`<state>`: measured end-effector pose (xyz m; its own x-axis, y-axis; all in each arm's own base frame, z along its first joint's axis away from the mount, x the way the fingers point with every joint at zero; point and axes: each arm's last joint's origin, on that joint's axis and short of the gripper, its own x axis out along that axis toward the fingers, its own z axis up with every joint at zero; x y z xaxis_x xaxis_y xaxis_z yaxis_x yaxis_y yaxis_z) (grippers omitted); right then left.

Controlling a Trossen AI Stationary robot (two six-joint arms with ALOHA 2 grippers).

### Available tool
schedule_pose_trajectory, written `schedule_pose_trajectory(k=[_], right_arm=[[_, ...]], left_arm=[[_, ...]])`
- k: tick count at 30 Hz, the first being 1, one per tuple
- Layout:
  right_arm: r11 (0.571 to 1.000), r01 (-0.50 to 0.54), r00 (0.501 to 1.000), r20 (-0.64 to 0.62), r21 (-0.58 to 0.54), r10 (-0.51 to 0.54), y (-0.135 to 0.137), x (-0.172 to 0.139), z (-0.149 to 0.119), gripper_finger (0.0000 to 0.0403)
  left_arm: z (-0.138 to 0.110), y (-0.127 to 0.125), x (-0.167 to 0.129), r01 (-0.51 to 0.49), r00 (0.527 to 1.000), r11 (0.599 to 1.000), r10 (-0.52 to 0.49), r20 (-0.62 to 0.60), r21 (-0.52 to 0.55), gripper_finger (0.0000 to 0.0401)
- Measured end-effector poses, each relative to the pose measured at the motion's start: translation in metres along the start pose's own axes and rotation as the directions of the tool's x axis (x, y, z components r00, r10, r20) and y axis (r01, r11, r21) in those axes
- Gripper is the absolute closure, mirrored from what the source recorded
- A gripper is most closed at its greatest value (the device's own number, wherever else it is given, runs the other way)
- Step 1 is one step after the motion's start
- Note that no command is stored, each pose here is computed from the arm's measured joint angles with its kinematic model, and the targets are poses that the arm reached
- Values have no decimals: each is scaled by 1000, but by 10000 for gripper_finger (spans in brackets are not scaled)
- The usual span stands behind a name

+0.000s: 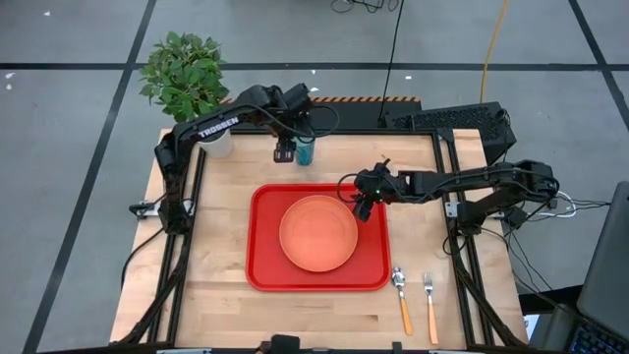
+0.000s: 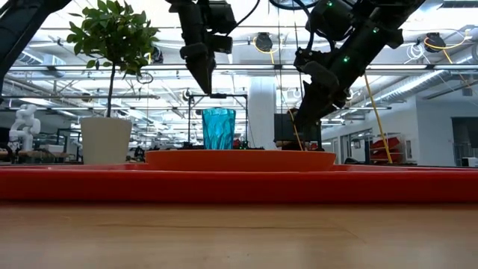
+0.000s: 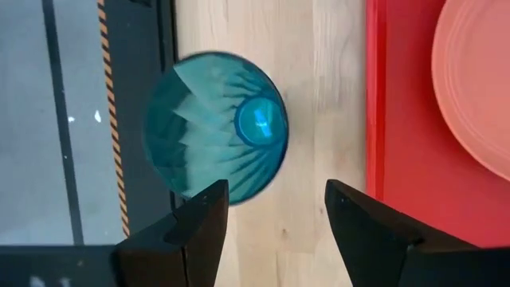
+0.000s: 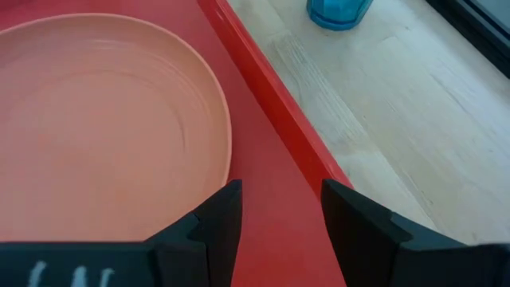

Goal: Pick and place plate/cup/fork/spoon on tray
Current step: Put the blue cup on the red tray to the top right of the orange plate

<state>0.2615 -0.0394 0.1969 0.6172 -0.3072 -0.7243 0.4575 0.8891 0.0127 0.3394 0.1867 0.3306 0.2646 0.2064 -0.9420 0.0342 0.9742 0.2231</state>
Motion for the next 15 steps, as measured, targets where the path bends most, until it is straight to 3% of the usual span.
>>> schedule_pose_trajectory(k=[15], right_arm=[[1000,-1,1000,-1,-1,1,0,0,0,238]], left_arm=[[5,-1,20,27,999,999,-26,-42,25,188]])
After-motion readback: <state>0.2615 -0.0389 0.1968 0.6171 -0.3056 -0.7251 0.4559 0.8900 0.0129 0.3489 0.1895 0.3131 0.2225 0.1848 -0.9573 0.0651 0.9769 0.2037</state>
